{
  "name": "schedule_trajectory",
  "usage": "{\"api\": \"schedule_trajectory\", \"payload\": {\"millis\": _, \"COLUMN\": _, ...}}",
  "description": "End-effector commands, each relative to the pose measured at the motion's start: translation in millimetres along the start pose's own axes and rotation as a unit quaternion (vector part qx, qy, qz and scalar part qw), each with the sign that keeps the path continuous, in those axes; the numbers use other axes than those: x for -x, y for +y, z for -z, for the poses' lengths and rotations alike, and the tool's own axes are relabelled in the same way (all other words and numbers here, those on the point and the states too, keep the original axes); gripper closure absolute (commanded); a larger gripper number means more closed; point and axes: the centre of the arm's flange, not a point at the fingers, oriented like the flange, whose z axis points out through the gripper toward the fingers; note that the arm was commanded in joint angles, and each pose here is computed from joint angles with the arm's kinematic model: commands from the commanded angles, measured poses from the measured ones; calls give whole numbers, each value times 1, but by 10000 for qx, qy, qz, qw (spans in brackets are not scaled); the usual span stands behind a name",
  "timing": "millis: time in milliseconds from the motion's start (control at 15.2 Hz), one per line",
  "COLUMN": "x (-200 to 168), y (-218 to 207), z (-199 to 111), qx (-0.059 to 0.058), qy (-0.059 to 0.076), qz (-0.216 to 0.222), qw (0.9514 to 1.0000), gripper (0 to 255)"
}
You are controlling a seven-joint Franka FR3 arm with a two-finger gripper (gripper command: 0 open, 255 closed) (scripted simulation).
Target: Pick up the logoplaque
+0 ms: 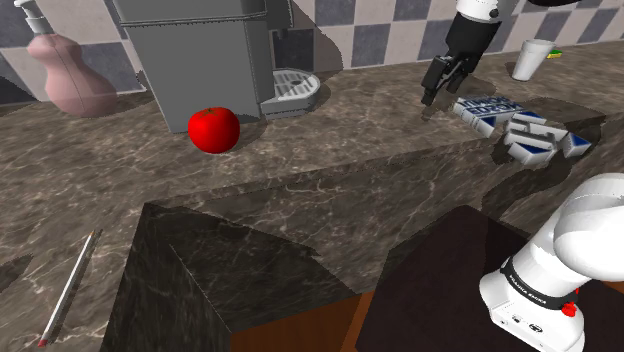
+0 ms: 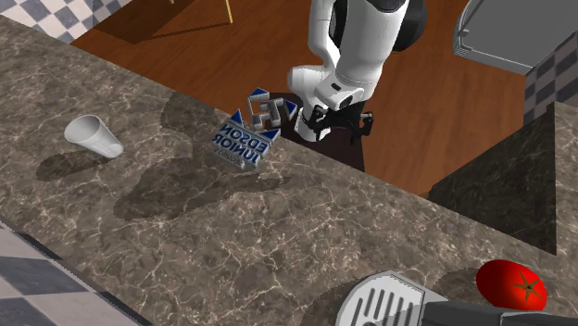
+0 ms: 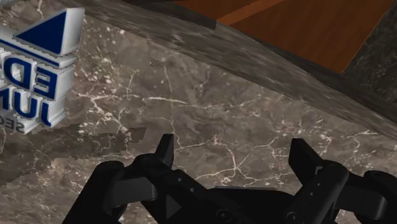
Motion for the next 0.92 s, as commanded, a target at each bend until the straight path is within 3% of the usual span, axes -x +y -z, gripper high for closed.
{"api": "schedule_trajectory", "payload": {"millis": 0, "x": 0, "y": 0, "z": 0, "qx": 0, "qy": 0, "qz": 0, "qw": 10000, "gripper": 0}}
{"api": "schedule_trajectory", "payload": {"millis": 858, "x": 88, "y": 135, "z": -38, "qx": -59, "qy": -460, "qz": -405, "qw": 9981, "gripper": 0}}
